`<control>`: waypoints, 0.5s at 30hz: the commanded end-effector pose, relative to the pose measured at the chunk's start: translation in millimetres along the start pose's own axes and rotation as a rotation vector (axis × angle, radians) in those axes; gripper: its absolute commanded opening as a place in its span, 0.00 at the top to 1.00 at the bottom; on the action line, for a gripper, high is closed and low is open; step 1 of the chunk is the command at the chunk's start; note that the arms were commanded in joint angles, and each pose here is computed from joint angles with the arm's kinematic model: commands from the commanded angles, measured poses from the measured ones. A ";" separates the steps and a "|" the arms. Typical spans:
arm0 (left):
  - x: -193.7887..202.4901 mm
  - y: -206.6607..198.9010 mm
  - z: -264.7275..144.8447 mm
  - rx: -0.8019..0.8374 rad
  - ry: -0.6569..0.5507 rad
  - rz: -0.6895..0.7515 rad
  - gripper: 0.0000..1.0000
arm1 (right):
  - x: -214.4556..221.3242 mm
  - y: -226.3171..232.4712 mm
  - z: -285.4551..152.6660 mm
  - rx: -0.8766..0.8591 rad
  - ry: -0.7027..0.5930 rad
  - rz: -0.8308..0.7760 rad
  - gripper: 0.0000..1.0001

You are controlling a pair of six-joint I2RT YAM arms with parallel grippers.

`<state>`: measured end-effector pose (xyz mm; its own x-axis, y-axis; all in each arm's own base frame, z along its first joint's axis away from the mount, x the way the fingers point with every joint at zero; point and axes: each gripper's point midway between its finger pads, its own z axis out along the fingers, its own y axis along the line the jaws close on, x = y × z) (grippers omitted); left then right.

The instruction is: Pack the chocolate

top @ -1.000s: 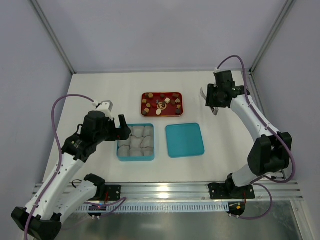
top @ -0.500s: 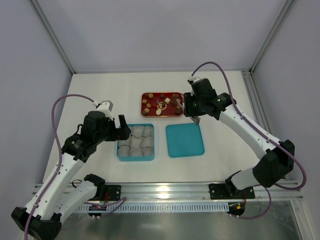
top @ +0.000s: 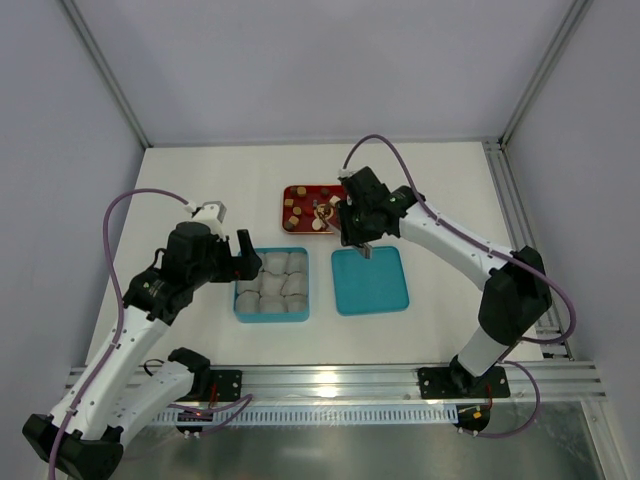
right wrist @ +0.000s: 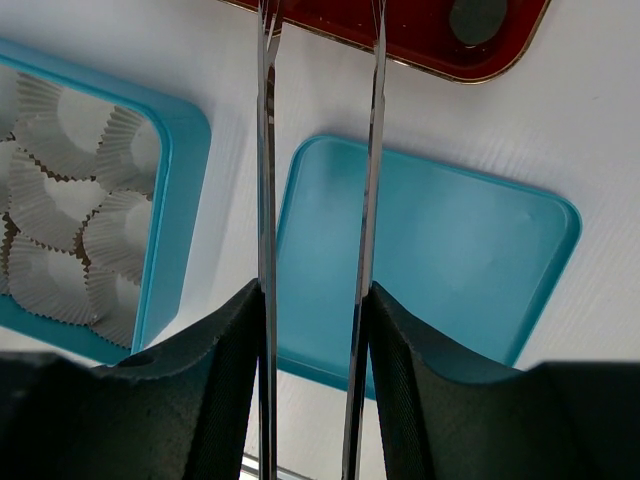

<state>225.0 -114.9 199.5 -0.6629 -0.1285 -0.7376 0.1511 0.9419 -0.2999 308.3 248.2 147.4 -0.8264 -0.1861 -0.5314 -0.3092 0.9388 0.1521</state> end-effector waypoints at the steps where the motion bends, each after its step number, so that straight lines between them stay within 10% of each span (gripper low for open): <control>1: -4.4 -1.5 -0.5 0.003 -0.023 -0.007 0.00 | -28.5 21.3 -4.8 -0.056 -0.081 0.008 0.54; 15: -4.6 -2.6 -0.9 0.009 -0.024 -0.006 0.00 | -33.7 33.5 22.4 -0.044 -0.046 -0.009 0.54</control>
<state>225.0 -114.9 199.5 -0.6629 -0.1285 -0.7376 0.1511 0.9419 -0.2999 325.4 280.1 136.3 -0.8263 -0.2034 -0.5253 -0.3335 0.9282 0.1652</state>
